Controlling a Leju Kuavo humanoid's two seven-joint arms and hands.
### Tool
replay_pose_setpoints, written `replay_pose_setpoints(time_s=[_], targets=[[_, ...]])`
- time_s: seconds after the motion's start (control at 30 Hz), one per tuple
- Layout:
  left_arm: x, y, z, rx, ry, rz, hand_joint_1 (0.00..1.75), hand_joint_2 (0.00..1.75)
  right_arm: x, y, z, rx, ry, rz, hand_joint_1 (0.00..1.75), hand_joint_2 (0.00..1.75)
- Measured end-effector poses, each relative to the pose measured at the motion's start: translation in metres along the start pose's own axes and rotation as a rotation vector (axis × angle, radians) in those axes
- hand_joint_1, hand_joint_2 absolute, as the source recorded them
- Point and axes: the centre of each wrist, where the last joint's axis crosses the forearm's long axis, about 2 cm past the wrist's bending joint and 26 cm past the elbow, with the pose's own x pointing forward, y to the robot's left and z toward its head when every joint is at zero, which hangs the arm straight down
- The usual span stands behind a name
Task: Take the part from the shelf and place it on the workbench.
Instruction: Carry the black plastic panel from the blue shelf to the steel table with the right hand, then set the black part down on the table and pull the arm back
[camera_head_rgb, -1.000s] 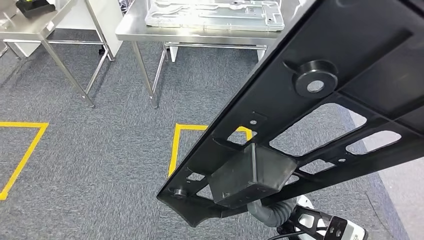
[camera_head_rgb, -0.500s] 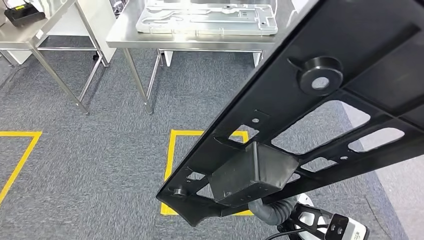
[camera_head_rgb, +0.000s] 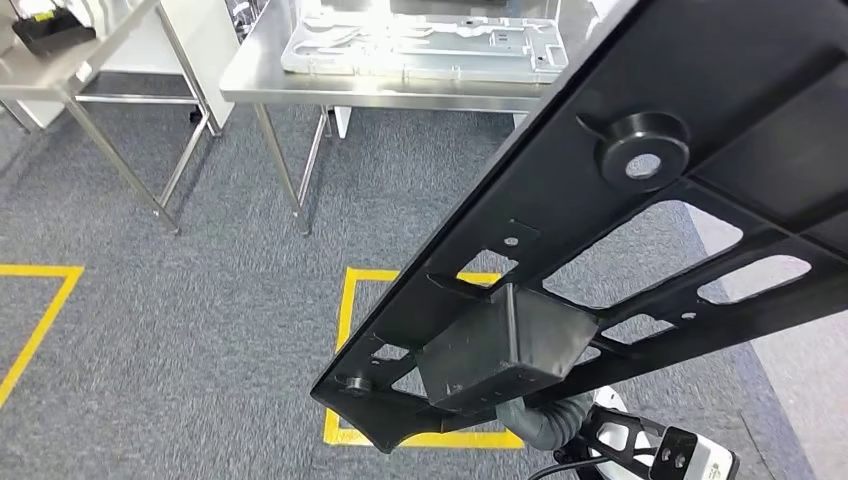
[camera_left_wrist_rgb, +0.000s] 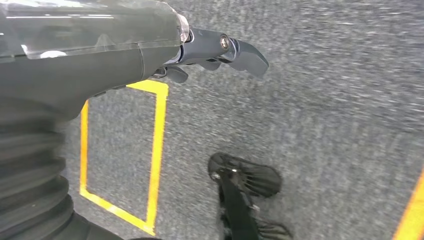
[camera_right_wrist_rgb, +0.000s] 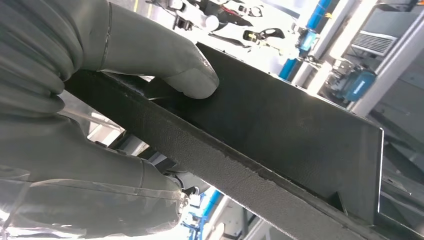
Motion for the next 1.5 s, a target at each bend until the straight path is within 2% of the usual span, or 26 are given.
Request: replay_pose_setpoints(time_s=[0.33, 1.5], targets=[[0.0007, -0.0003, -0.0002, 0.004, -0.001, 0.006, 0.0, 1.75, 0.0018, 0.0015, 0.0022, 0.004, -0.006, -0.034, 1.75, 1.75], [-0.0048, 0.0014, 0.0016, 0.025, 0.01, 0.031, 0.0, 1.75, 0.0027, -0.0039, -0.0019, 0.009, -0.016, -0.009, 1.75, 1.75]])
